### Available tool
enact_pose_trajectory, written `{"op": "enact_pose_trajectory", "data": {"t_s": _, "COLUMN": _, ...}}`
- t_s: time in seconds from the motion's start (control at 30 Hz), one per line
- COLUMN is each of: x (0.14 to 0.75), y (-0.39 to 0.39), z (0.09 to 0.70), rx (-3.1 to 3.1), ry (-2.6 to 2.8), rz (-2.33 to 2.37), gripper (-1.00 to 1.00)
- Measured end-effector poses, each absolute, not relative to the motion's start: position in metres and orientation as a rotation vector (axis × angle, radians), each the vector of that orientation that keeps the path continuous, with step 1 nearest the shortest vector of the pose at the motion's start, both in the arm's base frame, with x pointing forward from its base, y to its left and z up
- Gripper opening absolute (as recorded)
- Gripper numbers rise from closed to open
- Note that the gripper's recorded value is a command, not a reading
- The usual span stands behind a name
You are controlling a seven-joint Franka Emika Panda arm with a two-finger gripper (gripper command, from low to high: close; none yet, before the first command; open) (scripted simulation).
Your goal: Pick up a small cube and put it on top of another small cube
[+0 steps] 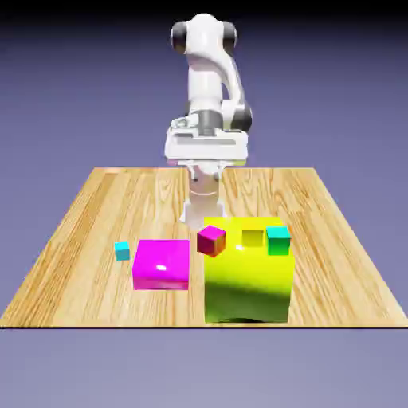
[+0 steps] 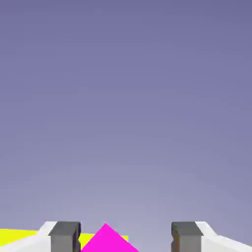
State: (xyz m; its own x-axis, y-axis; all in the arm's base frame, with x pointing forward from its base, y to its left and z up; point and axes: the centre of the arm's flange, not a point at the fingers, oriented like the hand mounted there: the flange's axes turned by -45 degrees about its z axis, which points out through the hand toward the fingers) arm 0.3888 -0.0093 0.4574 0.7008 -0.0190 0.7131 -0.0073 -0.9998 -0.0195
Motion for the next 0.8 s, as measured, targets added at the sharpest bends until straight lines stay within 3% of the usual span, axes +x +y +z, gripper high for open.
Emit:
{"op": "enact_pose_trajectory", "data": {"t_s": 0.37, "x": 0.368, "y": -0.13, "z": 0.429, "rx": -2.543, "ry": 0.878, "rz": -1.01, "gripper": 0.0}}
{"op": "enact_pose_trajectory", "data": {"t_s": 0.8, "x": 0.311, "y": -0.24, "z": 0.352, "rx": -1.916, "ry": 1.649, "rz": -0.662, "gripper": 0.0}}
